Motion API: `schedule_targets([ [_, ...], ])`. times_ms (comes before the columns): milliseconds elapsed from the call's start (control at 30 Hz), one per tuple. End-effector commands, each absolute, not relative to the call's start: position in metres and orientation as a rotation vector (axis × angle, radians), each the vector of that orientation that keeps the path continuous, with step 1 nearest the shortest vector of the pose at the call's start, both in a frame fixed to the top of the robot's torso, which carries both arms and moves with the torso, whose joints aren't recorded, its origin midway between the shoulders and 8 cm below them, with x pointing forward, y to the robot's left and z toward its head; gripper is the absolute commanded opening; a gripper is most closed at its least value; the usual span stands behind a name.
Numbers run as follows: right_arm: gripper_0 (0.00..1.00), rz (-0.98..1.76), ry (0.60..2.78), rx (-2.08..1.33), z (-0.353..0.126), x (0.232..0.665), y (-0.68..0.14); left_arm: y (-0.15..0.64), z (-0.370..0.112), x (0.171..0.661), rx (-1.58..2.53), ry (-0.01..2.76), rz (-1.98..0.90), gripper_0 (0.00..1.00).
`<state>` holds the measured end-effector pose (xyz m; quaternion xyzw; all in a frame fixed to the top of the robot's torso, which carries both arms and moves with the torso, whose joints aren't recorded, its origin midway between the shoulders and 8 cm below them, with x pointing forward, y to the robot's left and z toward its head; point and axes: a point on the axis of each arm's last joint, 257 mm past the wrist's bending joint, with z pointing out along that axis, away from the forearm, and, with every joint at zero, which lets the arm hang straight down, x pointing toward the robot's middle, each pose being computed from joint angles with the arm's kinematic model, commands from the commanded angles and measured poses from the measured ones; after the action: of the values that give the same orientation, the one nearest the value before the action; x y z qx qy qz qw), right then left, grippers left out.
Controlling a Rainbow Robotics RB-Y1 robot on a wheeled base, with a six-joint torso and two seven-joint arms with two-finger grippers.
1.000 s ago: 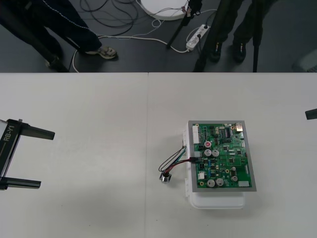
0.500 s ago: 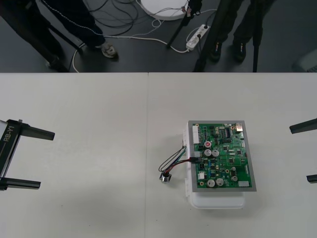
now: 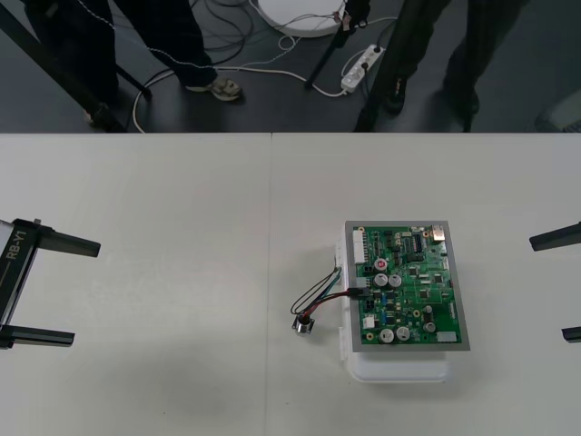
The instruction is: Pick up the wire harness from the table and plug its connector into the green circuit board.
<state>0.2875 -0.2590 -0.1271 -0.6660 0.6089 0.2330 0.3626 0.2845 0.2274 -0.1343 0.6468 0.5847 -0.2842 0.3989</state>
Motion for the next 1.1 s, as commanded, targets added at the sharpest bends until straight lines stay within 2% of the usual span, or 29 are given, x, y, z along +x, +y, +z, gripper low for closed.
schedule_targets([
  [33, 1.00, 0.629, 1.530, -1.733, -0.1306, 0.2782, -0.2529, 0.2344, -0.1369, 0.2764, 1.647, 1.480, -0.722, 1.00],
  [1100, 1.00, 0.629, 1.530, -1.733, -0.1306, 0.2782, -0.2529, 0.2344, -0.1369, 0.2764, 1.647, 1.480, -0.722, 1.00],
])
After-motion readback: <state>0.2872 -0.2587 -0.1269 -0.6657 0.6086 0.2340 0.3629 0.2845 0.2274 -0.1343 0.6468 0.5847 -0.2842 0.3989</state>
